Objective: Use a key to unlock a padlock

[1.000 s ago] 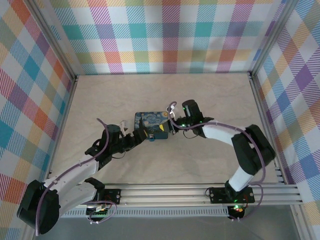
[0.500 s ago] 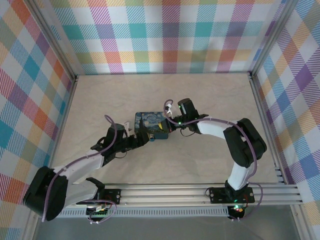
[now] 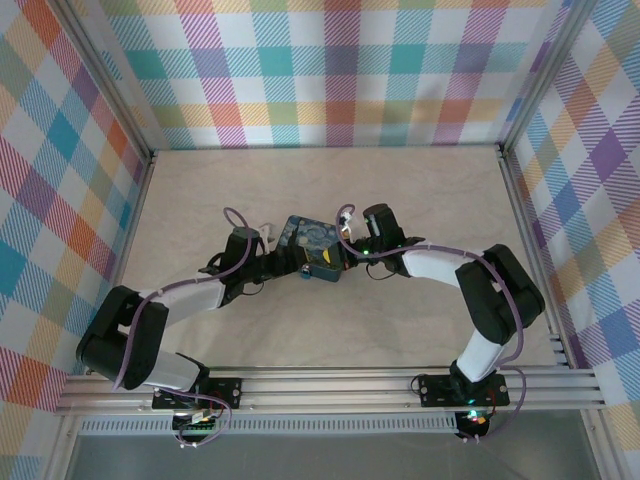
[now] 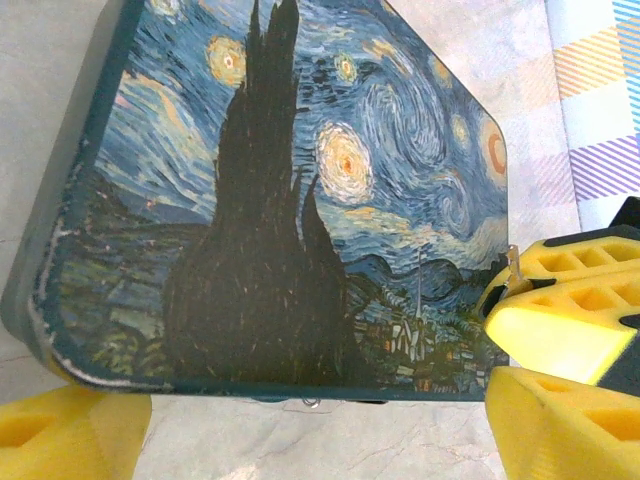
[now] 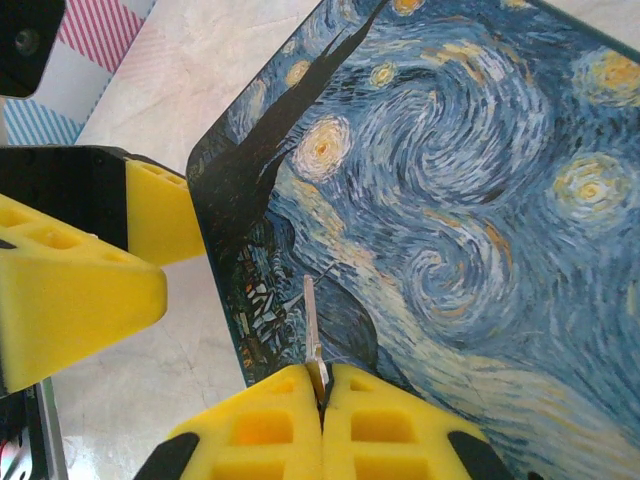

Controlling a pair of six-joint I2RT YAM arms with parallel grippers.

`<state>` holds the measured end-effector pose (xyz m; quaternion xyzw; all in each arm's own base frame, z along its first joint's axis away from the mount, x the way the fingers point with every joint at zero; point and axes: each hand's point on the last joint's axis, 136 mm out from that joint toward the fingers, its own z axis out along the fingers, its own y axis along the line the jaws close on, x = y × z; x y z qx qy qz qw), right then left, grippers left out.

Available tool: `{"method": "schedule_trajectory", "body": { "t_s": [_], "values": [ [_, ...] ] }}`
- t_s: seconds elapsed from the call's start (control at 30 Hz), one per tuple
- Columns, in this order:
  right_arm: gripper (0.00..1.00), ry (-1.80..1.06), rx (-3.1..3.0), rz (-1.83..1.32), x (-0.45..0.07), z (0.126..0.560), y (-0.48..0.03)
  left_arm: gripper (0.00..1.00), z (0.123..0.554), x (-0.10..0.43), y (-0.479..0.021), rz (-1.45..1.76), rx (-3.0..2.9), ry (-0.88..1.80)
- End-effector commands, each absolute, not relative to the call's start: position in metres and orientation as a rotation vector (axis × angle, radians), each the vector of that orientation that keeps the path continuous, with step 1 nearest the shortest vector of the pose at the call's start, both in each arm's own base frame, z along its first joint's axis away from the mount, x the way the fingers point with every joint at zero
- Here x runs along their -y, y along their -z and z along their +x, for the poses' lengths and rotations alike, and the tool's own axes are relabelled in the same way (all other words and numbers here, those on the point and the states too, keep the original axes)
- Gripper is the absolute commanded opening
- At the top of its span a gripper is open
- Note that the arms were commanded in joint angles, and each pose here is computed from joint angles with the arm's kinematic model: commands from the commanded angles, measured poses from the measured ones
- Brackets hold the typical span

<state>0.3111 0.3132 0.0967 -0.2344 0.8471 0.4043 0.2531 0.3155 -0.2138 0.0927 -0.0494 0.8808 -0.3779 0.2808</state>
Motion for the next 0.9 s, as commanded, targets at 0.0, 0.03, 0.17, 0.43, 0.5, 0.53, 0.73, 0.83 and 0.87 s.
{"method": "schedule_trajectory", "body": {
  "t_s": [0.0, 0.03, 0.17, 0.43, 0.5, 0.53, 0.73, 0.83, 0.87],
  "values": [
    [0.00, -1.040, -2.494, -0.558, -0.294, 0.293, -0.058, 0.86, 0.320, 0.216, -0.107, -0.068, -2.293, 1.040],
    [0.00, -1.039, -2.492, -0.554, -0.294, 0.294, -0.058, 0.86, 0.316, 0.214, -0.106, -0.065, -2.294, 1.039],
    [0.00, -1.021, -2.494, -0.555, -0.293, 0.296, -0.057, 0.84, 0.297, 0.211, -0.096, -0.031, -2.320, 1.003],
    [0.00, -1.011, -2.490, -0.559, -0.295, 0.300, -0.057, 0.77, 0.277, 0.222, -0.077, 0.147, -2.342, 0.901],
    [0.00, -1.006, -2.487, -0.555, -0.294, 0.302, -0.057, 0.76, 0.278, 0.226, -0.070, 0.185, -2.352, 0.878],
    [0.00, -1.001, -2.491, -0.553, -0.295, 0.302, -0.056, 0.75, 0.280, 0.229, -0.067, 0.202, -2.353, 0.871],
    [0.00, -0.999, -2.495, -0.546, -0.294, 0.302, -0.056, 0.74, 0.290, 0.243, -0.055, 0.258, -2.339, 0.824],
    [0.00, -0.995, -2.494, -0.546, -0.293, 0.302, -0.056, 0.71, 0.296, 0.249, -0.051, 0.267, -2.332, 0.811],
    [0.00, -0.996, -2.494, -0.546, -0.293, 0.301, -0.056, 0.70, 0.298, 0.250, -0.050, 0.268, -2.327, 0.806]
  ]
}}
